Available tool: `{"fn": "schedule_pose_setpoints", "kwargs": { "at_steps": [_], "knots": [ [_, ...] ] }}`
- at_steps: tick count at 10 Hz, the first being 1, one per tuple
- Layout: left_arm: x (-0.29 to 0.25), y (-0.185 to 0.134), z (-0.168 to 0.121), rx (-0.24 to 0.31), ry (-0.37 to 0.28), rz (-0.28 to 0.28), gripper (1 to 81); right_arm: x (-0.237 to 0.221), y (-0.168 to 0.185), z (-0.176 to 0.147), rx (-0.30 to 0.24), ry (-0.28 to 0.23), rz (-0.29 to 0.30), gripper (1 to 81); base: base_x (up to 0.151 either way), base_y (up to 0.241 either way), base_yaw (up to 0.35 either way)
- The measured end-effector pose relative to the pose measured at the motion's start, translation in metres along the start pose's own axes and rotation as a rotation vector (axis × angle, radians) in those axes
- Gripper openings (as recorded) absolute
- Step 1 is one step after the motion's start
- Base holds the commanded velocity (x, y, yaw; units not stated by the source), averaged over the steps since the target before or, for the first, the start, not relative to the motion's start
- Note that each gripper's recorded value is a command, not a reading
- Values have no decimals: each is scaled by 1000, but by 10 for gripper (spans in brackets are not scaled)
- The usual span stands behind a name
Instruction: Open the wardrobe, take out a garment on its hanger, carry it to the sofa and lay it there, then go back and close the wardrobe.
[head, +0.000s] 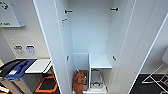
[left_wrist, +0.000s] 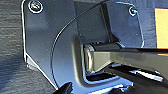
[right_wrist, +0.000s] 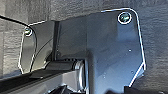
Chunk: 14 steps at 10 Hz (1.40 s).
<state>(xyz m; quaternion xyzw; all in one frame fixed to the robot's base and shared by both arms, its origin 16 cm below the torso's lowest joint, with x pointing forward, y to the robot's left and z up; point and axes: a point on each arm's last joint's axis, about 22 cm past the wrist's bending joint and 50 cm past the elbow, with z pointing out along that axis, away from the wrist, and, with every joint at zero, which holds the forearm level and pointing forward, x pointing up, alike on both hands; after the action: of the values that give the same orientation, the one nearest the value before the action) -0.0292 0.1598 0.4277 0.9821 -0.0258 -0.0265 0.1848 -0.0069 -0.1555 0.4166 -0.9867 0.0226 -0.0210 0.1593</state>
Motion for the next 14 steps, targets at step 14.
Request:
{"fn": "schedule_pose_setpoints", "kwargs": {
  "at_steps": [14],
  "knots": [
    [13, 10, 3, -22, 28, 40, 811, 11, 22, -4, -28, 3, -6, 811, 52, 0, 0]
  ]
}}
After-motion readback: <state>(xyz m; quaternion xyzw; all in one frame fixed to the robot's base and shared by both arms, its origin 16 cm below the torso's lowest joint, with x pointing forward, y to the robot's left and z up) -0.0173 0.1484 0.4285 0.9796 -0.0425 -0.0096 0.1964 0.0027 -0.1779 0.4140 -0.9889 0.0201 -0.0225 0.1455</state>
